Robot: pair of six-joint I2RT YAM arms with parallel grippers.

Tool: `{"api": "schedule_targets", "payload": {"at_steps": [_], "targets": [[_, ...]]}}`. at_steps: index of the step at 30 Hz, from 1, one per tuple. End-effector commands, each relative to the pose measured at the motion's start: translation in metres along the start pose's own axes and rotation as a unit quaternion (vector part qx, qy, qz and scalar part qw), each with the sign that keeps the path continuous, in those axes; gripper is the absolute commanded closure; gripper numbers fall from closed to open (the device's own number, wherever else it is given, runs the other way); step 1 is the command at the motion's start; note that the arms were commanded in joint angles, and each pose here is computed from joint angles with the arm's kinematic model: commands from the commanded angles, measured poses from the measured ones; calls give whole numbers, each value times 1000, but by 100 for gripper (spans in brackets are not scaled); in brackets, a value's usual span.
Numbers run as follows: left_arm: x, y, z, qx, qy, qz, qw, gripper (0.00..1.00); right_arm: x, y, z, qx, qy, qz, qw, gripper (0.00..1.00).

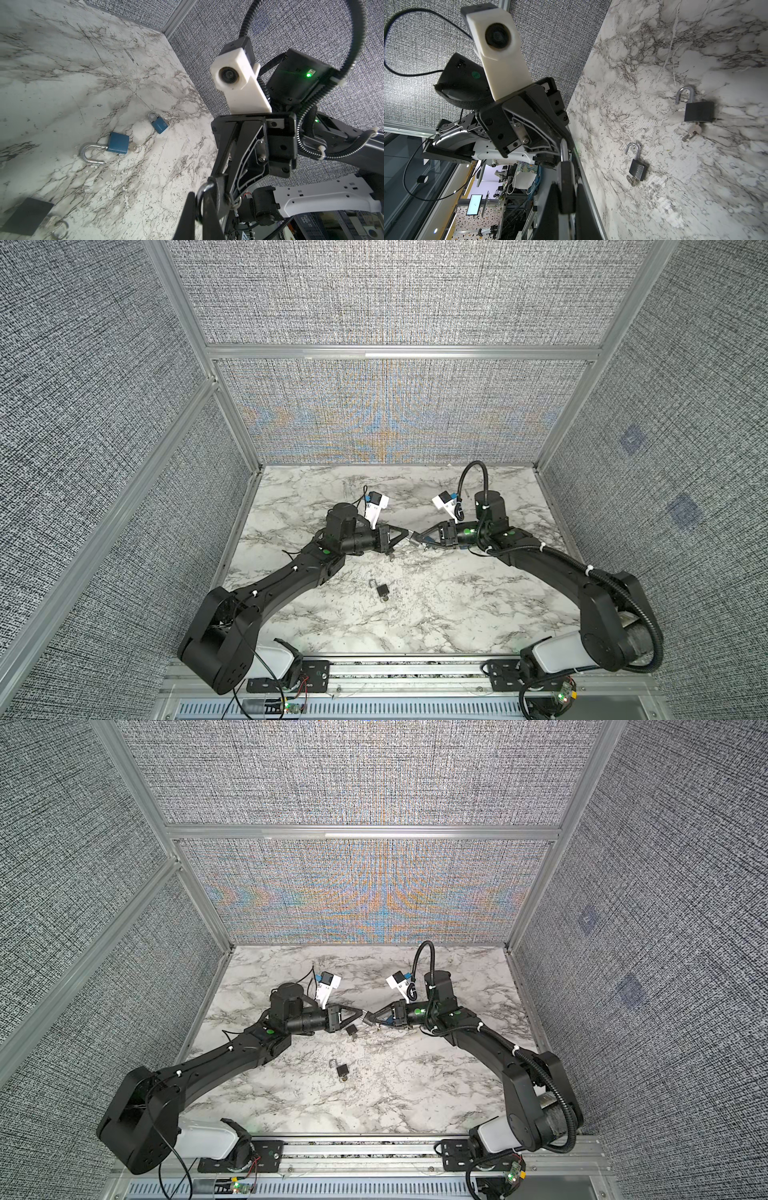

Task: Lock with the key

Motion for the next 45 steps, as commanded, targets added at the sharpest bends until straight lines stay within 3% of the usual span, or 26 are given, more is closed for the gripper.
{"api": "schedule_targets", "payload": {"at_steps": [1,4,8,13,26,38,45], "targets": [[-1,13,-9,11,31,40,999,100,0,-12,4,-53,10,-38,998,100],[-2,6,-7,2,35,27,999,100,-1,-5,2,-49,12,-37,998,100],[-2,-3,-7,-5,41,19,999,77,-4,4,4,-47,10,-38,998,100],[-1,-11,-10,-6,50,9,999,69,-7,7,10,-53,6,-40,998,100],[3,-13,-13,-10,82,19,996,74,-6,3,14,-56,-2,-30,998,100],[-2,-7,-15,-4,84,24,996,88,-6,-1,17,-55,4,-32,998,100],[0,-7,-14,-6,89,33,995,86,-5,-4,18,-57,7,-32,998,100]]}}
Point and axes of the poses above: each gripper's point midway between its finger pads, its own x axis out along the fingers, its own z axis along the line the jaws close on, y = z × x, the point moved 6 cm from there along -x, back along the fingers, and after that the axes turned 10 degrees about -x, right-handed, at the moved point
